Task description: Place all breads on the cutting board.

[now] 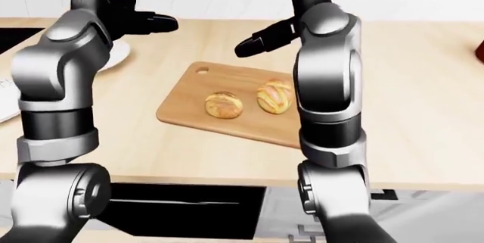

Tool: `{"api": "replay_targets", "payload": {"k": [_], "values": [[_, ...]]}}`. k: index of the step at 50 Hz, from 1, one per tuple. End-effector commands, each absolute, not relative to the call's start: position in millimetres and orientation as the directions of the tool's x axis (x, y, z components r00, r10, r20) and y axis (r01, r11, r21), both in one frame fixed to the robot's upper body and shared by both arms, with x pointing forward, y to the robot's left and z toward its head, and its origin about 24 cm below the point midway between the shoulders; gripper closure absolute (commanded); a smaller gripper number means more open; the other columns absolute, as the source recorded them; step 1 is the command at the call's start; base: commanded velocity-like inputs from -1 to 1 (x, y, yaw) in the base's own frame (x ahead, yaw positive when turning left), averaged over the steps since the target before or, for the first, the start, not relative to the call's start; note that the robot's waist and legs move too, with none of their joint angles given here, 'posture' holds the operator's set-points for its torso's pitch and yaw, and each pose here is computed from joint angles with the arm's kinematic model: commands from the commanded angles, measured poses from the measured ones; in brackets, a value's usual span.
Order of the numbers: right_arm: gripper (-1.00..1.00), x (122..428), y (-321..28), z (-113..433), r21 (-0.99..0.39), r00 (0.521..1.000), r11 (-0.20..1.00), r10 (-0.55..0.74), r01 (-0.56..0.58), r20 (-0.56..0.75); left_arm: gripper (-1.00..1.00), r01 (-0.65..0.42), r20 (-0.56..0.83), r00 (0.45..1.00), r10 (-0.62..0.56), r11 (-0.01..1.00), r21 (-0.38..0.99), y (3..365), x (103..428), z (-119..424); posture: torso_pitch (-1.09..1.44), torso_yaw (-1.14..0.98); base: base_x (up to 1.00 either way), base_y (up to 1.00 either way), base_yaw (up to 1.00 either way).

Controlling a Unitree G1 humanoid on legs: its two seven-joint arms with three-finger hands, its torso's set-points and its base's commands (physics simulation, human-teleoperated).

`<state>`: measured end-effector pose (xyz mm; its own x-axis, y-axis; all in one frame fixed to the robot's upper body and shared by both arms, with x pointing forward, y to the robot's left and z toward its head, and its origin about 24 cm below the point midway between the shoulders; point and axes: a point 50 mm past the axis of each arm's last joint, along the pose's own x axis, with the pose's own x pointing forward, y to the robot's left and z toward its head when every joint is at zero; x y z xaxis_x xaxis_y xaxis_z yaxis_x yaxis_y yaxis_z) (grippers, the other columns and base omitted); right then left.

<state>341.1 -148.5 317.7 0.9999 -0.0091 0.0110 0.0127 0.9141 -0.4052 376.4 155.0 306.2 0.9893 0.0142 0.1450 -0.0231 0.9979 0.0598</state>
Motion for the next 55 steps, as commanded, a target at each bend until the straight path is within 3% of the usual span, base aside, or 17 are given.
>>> {"api": "replay_targets", "payload": {"k": [1,6,17,22,29,31,36,44,55], "values": [[-1.00,330,-146,343,-0.415,0.991,0.908,-0.003,0.059,0.134,-1.00,-0.046,0.279,0.960,0.031,0.998,0.046,156,366,331,0.00,0.00,0.00,0.00,0.00],[-1.00,320,-139,351,-0.348,0.963,0.934,0.022,0.075,0.268,-1.00,-0.098,0.379,0.921,0.092,0.995,-0.005,166,353,334,0.00,0.00,0.00,0.00,0.00],[-1.00,301,-133,369,-0.350,0.867,0.923,0.038,0.160,0.497,-1.00,-0.168,0.543,0.819,0.184,0.983,-0.079,177,332,347,0.00,0.00,0.00,0.00,0.00],[-1.00,300,-130,365,-0.356,0.856,0.923,0.065,0.143,0.513,-1.00,-0.183,0.649,0.736,0.196,0.979,-0.088,179,318,357,0.00,0.00,0.00,0.00,0.00],[-1.00,289,-127,380,-0.395,0.770,0.894,0.098,0.210,0.630,-1.00,-0.196,0.725,0.652,0.220,0.973,-0.120,184,306,361,0.00,0.00,0.00,0.00,0.00],[-1.00,286,-128,384,-0.395,0.757,0.892,0.099,0.220,0.646,-1.00,-0.206,0.762,0.606,0.226,0.971,-0.124,183,300,365,0.00,0.00,0.00,0.00,0.00],[-1.00,283,-130,390,-0.392,0.736,0.885,0.090,0.249,0.671,-1.00,-0.221,0.788,0.566,0.240,0.966,-0.135,186,295,368,0.00,0.00,0.00,0.00,0.00],[-1.00,275,-129,399,-0.382,0.687,0.883,0.099,0.273,0.720,-1.00,-0.221,0.802,0.545,0.245,0.964,-0.145,185,293,374,0.00,0.00,0.00,0.00,0.00],[-1.00,275,-128,399,-0.383,0.688,0.883,0.102,0.269,0.719,-1.00,-0.215,0.805,0.541,0.242,0.966,-0.146,184,293,375,0.00,0.00,0.00,0.00,0.00]]}}
